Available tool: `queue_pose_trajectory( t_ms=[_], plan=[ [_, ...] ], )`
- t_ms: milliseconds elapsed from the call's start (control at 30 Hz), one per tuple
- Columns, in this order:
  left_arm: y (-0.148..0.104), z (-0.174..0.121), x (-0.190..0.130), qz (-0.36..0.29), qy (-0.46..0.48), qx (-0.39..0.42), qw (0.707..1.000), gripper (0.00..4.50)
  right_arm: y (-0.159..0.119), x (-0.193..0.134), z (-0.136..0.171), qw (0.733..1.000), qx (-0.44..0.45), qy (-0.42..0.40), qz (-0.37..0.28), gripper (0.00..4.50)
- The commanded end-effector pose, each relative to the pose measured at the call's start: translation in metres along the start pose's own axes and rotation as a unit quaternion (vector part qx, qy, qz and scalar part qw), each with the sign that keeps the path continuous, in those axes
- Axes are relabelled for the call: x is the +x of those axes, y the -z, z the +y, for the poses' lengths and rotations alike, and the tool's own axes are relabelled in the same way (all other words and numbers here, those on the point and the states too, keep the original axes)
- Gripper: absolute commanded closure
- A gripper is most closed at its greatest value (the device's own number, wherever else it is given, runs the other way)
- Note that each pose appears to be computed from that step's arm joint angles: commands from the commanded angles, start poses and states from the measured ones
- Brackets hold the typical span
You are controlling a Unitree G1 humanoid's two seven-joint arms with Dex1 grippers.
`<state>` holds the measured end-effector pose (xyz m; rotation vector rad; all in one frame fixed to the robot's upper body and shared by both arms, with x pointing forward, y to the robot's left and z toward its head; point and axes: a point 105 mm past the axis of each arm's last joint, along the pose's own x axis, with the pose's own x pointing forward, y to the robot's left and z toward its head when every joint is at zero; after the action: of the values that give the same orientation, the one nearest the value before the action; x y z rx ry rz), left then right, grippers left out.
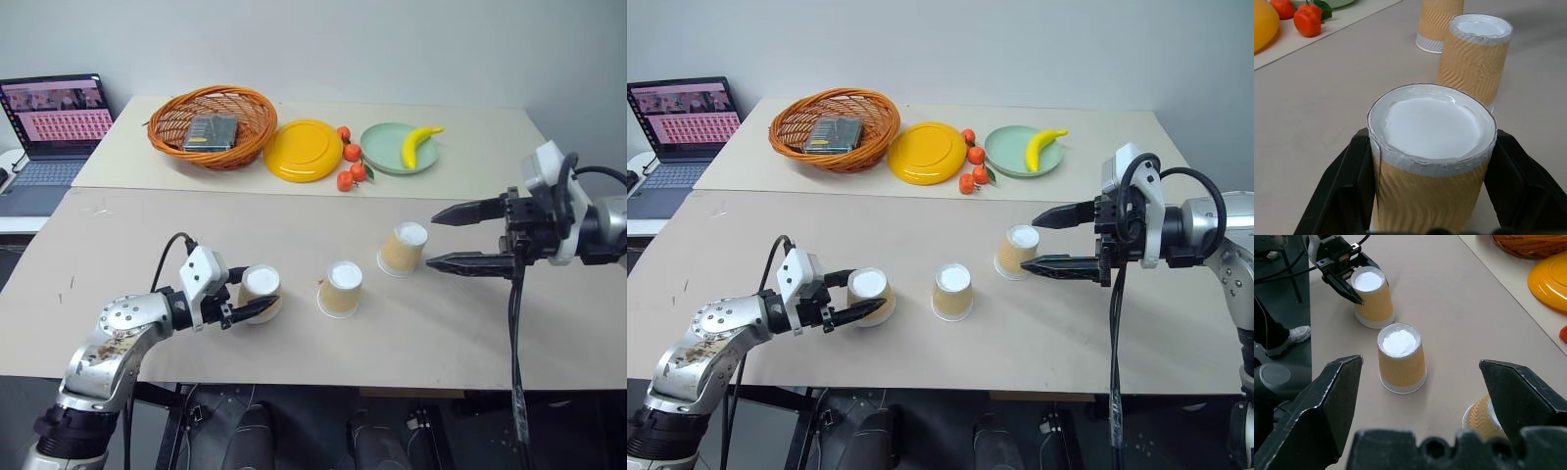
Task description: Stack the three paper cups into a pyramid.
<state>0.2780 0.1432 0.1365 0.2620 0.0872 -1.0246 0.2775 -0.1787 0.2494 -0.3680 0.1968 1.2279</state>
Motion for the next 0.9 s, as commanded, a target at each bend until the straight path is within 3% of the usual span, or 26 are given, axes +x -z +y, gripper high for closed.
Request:
queue_pose_trajectory(
  t_ms=[33,167,867,900],
  plan=[
    [-0.01,-0.004,0.013,-0.03,0.015,0.018,0.999,1.85,-0.01,-0.011,0.001,1.0,-0.023,0.016,-0.002,0.0],
    [-0.007,-0.011,0.032,-0.049,0.034,0.008,0.998,1.85,-0.013,-0.019,0.003,0.999,-0.025,0.025,0.011,0.0],
    [0.001,-0.019,0.063,-0.074,0.053,0.004,0.996,1.85,-0.028,-0.034,0.012,0.998,-0.023,0.048,0.042,0.0],
    [0.001,-0.02,0.064,-0.075,0.053,0.004,0.996,1.42,-0.029,-0.034,0.012,0.998,-0.023,0.048,0.042,0.0]
  ],
)
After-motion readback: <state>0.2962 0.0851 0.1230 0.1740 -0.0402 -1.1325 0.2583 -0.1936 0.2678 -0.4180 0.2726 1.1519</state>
